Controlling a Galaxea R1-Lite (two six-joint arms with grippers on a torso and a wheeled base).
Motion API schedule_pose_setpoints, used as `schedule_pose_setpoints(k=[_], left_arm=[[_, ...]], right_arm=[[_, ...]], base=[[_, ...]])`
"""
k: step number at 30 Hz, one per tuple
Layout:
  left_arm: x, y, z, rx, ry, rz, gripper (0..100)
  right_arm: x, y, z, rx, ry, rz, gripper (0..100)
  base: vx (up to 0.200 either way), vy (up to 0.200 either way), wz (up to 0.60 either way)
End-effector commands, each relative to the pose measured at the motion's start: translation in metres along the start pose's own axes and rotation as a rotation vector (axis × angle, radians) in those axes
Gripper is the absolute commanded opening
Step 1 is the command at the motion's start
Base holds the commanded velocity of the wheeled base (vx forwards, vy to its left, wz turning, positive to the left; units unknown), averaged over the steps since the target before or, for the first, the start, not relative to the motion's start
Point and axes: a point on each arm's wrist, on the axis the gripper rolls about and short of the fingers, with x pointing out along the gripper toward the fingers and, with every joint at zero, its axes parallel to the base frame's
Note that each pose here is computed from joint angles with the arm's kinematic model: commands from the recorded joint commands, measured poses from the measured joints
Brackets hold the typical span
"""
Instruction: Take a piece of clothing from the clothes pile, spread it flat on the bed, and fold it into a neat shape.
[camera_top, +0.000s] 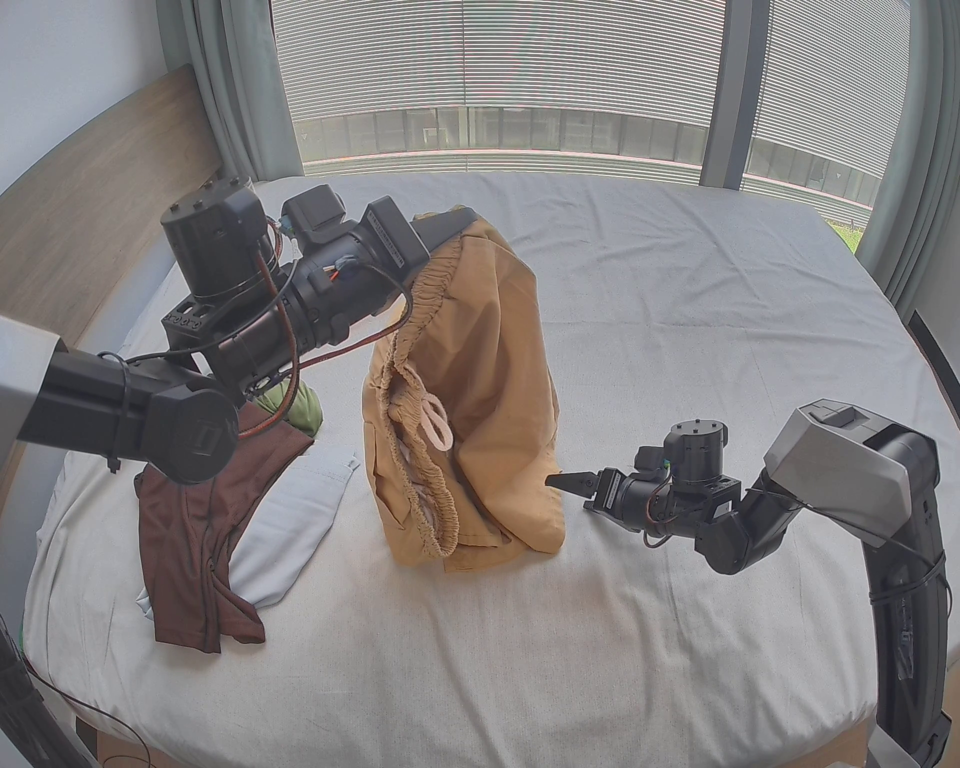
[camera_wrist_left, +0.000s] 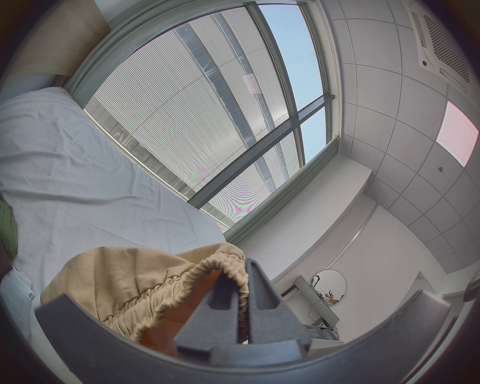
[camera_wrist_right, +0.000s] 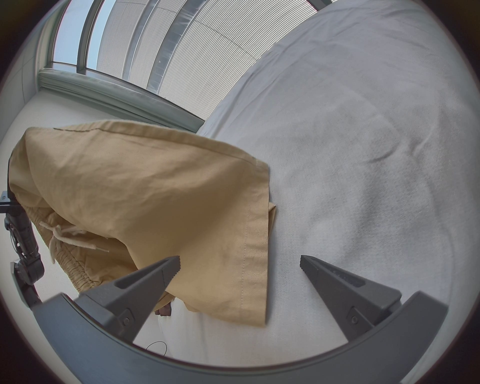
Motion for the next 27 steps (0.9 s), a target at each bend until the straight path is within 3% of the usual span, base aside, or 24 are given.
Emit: schedule_pose_setpoints(k=[1,11,12,20,27], left_arm=[[0.000,-0.001,-0.002,-0.003,0.005,-0.003,0],[0.000,-0.002,-0.003,-0.001,0.004,-0.004,0],[0.000,-0.002,-0.003,-0.001,0.004,-0.004,0],[0.000,0.000,-0.004,-0.002,0.005,-0.001,0],[0.000,0.000,-0.004,-0.003,0.004,-0.002,0]], right_arm=[[0.010,-0.003,-0.007,0.002,0.016,0.002,100],[0.027,-0.003,-0.017,0.015,0.026,0.022,100],[0.027,-0.003,-0.017,0.015,0.026,0.022,0],[0.023,0.003,-0.017,0.012,0.010,0.036,0],[-0.019,0.018,-0.001,-0.006,-0.062,0.044,0]], base=[[0.000,0.000,0.00],[0.000,0.000,0.00],[0.000,0.000,0.00],[0.000,0.000,0.00],[0.000,0.000,0.00]])
